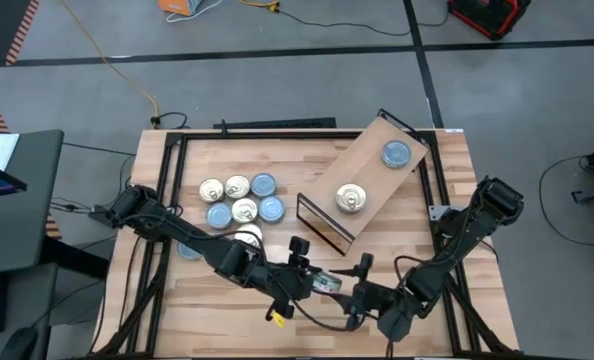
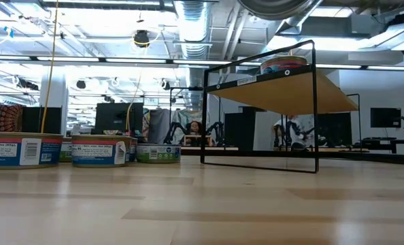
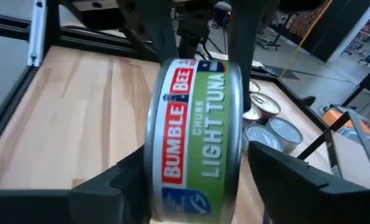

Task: Stack canned seafood by type on shelf
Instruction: Stack the green tuna can on the shelf, then stack the blue and pink tuna can on the shelf

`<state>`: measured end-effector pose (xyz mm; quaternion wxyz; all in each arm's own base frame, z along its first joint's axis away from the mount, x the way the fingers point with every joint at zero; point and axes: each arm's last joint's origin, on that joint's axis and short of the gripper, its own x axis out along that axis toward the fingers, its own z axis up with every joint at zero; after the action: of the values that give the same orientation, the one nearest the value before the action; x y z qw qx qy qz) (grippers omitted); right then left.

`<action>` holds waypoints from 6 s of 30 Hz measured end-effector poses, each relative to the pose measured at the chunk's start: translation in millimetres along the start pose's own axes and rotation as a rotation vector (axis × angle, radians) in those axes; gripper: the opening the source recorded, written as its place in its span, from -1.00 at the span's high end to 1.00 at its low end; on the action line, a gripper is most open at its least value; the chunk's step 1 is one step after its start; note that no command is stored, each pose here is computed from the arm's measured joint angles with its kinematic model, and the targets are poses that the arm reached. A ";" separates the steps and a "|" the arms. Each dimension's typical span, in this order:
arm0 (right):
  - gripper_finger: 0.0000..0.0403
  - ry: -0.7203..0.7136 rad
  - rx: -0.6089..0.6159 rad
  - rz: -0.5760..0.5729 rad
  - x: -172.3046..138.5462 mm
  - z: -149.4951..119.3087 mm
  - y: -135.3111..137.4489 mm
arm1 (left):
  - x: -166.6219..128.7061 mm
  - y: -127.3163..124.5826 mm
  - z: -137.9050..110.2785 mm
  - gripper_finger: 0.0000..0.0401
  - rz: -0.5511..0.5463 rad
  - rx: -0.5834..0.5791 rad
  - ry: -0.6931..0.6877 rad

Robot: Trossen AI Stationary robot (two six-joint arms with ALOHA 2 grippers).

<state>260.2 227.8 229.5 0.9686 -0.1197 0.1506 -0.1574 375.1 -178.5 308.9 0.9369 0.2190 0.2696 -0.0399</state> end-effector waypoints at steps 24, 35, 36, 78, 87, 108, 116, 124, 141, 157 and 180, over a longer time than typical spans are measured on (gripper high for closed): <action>0.22 0.103 0.330 0.072 -60.6 38.8 -101.9 | 13.6 -34.6 -43.0 -0.39 0.122 0.222 0.054; 0.20 0.215 0.600 -0.142 -81.6 32.4 -222.4 | 28.5 1.6 -104.2 -0.21 0.080 0.325 -0.283; 0.20 0.227 0.623 -0.165 -84.4 30.0 -232.2 | 25.1 5.6 -106.5 -0.21 0.079 0.321 -0.288; 0.18 0.226 1.002 -0.449 -74.0 -12.1 -349.3 | -16.3 61.3 -137.1 -0.20 -0.038 0.213 -0.630; 0.18 0.287 1.054 -0.450 -69.5 -37.0 -359.8 | -16.1 61.2 -137.6 -0.20 -0.060 0.211 -0.634; 0.04 0.221 1.179 -0.327 -68.4 -79.0 -378.3 | -14.5 60.9 -140.1 -0.20 -0.065 0.210 -0.603; -0.29 0.267 1.193 -0.322 -71.5 -83.5 -376.8 | -13.0 64.8 -142.4 -0.20 -0.058 0.205 -0.586; -0.50 0.296 1.205 -0.315 -82.2 -66.0 -375.7 | -12.8 65.5 -142.7 -0.20 -0.057 0.204 -0.583; -0.53 0.380 1.242 -0.389 -88.4 -66.8 -371.7 | -13.1 65.0 -143.1 -0.20 -0.073 0.194 -0.576; -0.52 0.181 1.027 -0.192 -133.0 -49.9 -318.0 | -70.4 66.2 -159.1 -0.20 -0.174 -0.076 -0.194; -0.51 -0.230 0.440 0.168 -52.2 33.7 -316.5 | -87.2 69.4 -178.9 -0.20 -0.109 -0.362 0.299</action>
<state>138.9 -39.9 362.4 0.9918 0.0895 0.0110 -0.0906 227.0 -42.5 245.8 0.9070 0.0361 0.4194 -0.0087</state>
